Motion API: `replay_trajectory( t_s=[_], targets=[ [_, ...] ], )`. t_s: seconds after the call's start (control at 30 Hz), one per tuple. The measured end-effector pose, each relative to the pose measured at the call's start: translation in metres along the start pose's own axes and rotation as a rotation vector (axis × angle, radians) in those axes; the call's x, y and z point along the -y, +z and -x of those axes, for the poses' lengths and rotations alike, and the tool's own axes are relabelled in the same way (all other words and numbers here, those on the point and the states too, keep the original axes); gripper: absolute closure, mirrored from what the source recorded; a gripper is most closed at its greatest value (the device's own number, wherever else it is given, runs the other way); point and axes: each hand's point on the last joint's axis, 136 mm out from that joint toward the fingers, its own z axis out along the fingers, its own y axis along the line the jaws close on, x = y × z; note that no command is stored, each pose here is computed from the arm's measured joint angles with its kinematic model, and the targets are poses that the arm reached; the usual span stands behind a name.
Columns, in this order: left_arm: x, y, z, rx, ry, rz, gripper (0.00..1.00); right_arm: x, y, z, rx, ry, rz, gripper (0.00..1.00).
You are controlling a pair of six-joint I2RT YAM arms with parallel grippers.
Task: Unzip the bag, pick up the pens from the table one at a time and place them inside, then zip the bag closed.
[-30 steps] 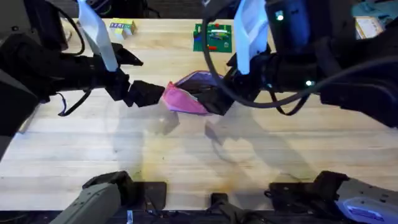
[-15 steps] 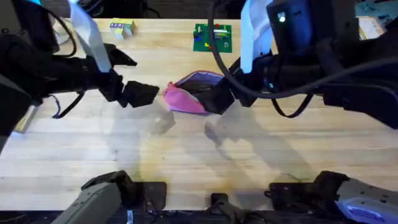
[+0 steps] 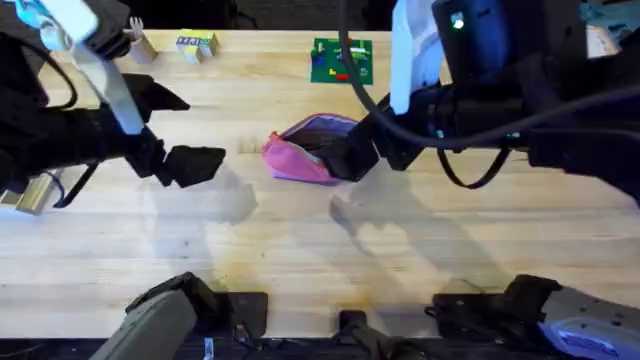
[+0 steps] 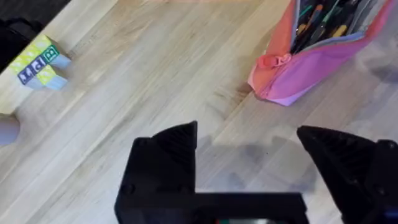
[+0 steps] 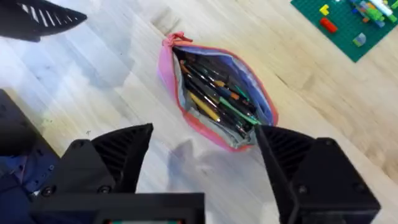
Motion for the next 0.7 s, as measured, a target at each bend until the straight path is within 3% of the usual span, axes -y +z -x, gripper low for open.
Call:
replay_trajectory(
  t_s=[0.4,0.7],
  targets=[
    [-0.012,0.014,-0.026,0.093,0.000,-0.098,0.008,0.000,-0.006,0.003,-0.005,0.045,0.000,0.004],
    [-0.012,0.029,-0.032,0.181,0.035,-0.164,0.007,-0.002,-0.016,0.018,0.029,0.075,0.004,0.004]
  ],
)
